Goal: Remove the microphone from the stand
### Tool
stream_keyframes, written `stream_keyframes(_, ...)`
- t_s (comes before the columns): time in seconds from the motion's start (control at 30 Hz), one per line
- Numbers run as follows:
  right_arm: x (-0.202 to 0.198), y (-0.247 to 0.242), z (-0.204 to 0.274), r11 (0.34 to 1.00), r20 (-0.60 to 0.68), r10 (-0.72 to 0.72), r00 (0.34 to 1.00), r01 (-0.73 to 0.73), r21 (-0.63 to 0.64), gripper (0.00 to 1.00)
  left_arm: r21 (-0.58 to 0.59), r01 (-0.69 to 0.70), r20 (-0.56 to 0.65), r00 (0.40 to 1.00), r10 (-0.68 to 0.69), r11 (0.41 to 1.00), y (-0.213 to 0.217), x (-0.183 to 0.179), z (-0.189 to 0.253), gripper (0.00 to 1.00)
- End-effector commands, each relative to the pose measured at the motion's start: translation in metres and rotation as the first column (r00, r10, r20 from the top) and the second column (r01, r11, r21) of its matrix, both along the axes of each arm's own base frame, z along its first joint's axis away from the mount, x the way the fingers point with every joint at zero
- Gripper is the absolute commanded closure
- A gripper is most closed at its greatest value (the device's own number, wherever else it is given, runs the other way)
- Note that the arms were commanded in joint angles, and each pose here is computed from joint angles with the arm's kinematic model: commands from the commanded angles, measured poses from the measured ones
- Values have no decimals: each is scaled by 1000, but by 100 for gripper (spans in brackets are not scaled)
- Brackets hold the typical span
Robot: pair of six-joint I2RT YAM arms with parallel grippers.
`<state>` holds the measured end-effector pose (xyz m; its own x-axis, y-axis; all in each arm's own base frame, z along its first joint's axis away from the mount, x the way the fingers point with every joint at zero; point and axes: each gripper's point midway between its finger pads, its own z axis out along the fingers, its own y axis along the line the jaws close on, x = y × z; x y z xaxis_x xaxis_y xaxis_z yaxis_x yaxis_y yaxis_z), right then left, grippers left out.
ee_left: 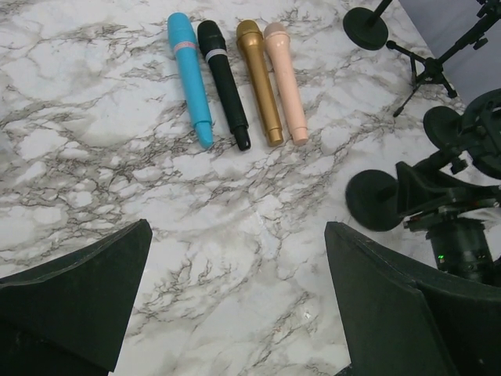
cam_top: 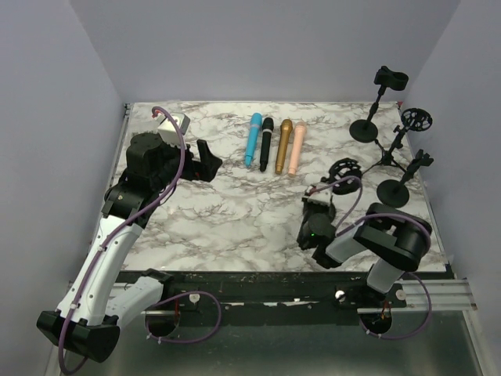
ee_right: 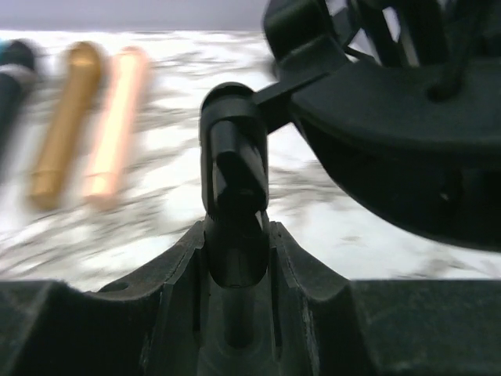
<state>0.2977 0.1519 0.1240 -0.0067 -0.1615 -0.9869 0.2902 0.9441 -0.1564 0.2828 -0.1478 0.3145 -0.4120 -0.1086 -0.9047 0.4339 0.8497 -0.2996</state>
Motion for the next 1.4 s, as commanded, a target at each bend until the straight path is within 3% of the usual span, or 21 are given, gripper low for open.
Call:
stream_keyframes(0.0,-17,-79,31,925,85,-288,954,255,280,99,-24,20,19,1000,-19,1000,-5,1,7,5)
stream_keyframes(0.17,-11,-115,41,887,36,-439,898,427,176,99,-16,19,19,1000,-19,1000,-5,1,6,5)
stream_keyframes(0.47,-50,-200,50,758,50,-630,775,600,257,99,-21,42,13,999,-42,999,-11,-2,5,5)
stream_keyframes(0.8,-75,-266,48,572,74,-811,581,758,314,99,-3,67,-18,998,-67,998,-22,-1,-7,5)
stream_keyframes(1.0,-81,-291,50,497,95,-863,495,803,329,98,23,67,-22,998,-67,997,-24,0,-11,5)
stream_keyframes(1.13,-80,-296,45,489,98,-869,486,808,327,95,33,72,-26,997,-72,997,-26,-1,-13,5)
stream_keyframes(1.3,-80,-298,45,484,98,-872,481,810,332,79,37,81,-25,996,-80,996,-28,-2,-13,5)
stream_keyframes(1.37,-78,-297,44,485,90,-871,483,815,317,78,36,82,-21,996,-82,996,-28,-3,-12,6)
